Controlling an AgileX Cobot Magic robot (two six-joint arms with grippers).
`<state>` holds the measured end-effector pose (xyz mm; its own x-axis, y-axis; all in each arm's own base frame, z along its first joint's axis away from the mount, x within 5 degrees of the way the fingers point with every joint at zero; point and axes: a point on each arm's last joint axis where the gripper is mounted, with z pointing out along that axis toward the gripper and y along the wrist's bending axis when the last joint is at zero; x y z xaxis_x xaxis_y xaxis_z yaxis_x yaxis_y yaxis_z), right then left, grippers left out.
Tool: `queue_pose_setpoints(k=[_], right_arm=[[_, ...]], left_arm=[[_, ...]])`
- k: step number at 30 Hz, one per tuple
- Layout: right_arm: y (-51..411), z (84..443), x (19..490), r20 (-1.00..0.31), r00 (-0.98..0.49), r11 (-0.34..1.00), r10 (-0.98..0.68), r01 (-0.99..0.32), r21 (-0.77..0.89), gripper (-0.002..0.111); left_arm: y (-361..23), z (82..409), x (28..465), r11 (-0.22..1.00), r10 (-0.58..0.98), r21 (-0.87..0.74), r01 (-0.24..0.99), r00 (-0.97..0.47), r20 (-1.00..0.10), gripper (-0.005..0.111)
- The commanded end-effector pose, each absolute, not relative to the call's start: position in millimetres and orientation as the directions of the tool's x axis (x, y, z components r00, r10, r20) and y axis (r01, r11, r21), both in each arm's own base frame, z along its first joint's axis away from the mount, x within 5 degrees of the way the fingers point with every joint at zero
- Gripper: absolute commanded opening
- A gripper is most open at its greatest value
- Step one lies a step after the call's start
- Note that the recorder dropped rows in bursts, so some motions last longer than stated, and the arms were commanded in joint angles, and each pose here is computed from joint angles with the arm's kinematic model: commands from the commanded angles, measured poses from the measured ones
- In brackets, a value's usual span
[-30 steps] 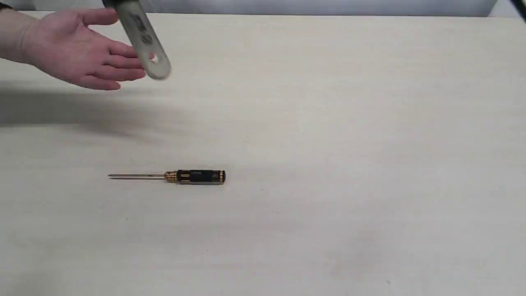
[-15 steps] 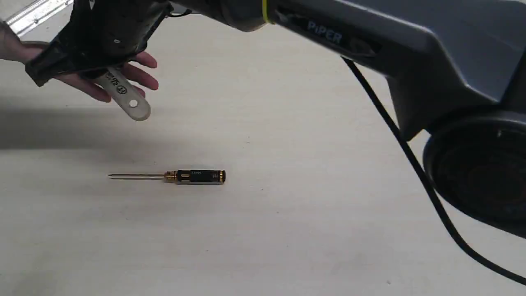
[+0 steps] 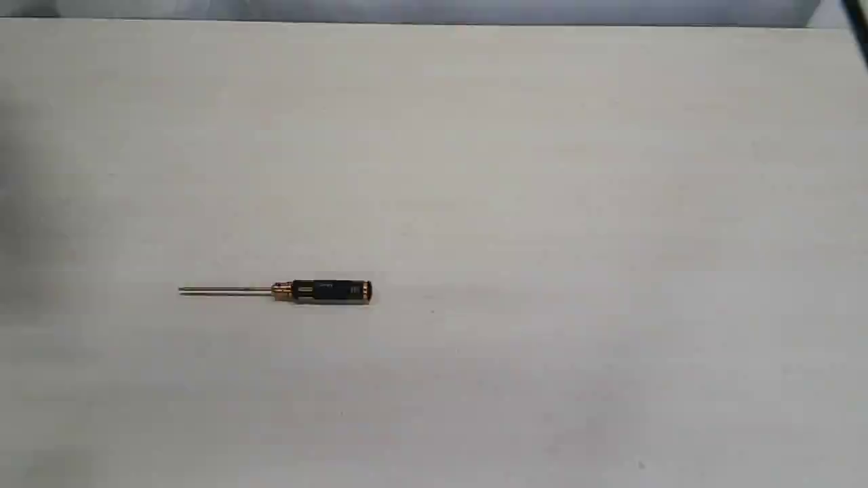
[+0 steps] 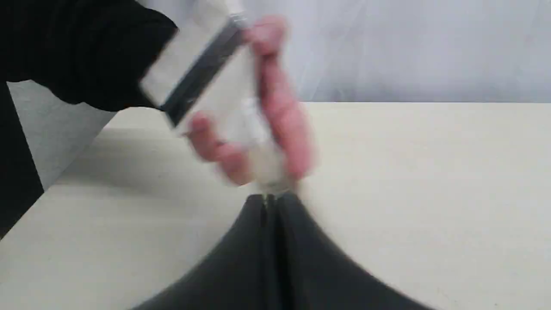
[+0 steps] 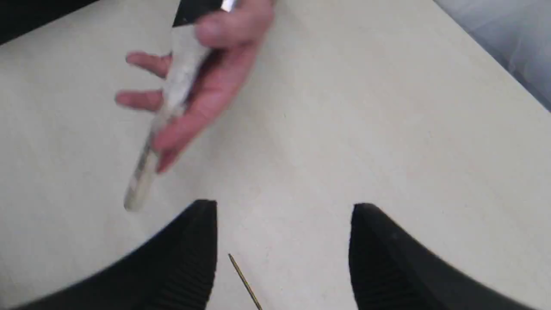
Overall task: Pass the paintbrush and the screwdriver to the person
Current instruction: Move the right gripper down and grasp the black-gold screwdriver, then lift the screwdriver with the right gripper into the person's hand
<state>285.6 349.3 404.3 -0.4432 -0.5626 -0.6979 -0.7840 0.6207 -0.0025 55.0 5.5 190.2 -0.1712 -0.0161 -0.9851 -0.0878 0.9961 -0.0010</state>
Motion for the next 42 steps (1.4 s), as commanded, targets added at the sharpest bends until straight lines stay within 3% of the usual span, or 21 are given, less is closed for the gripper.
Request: queue_pose_setpoints(k=[1, 8, 23, 37, 39, 42], right_arm=[[340.7, 410.3, 283.5, -0.678, -0.422, 0.615, -0.602, -0.786, -0.058, 0.050], [349.8, 388.7, 289.2, -0.633, -0.411, 0.583, -0.656, -0.808, -0.079, 0.050], [358.9, 210.7, 301.6, -0.151, -0.428, 0.445, -0.891, -0.890, -0.101, 0.050], [362.4, 123.1, 304.4, 0.028, -0.422, 0.420, -0.906, -0.906, -0.058, 0.050], [362.4, 115.4, 304.4, 0.044, -0.418, 0.416, -0.907, -0.908, -0.054, 0.046], [362.3, 108.7, 304.3, 0.058, -0.418, 0.415, -0.907, -0.908, -0.050, 0.029]], left_arm=[[5.0, 190.4, 55.0, 0.997, -0.020, -0.007, -0.082, -0.162, -0.987, 0.000], [5.0, 190.4, 55.0, 0.997, -0.020, -0.007, -0.082, -0.162, -0.987, 0.000], [5.0, 190.4, 55.0, 0.997, -0.020, -0.007, -0.082, -0.162, -0.987, 0.000], [5.1, 190.8, 55.1, 0.997, -0.017, -0.005, -0.082, -0.158, -0.987, 0.000], [5.1, 190.8, 55.1, 0.997, -0.017, -0.005, -0.082, -0.158, -0.987, 0.000], [5.1, 190.8, 55.1, 0.997, -0.017, -0.005, -0.082, -0.158, -0.987, 0.000]])
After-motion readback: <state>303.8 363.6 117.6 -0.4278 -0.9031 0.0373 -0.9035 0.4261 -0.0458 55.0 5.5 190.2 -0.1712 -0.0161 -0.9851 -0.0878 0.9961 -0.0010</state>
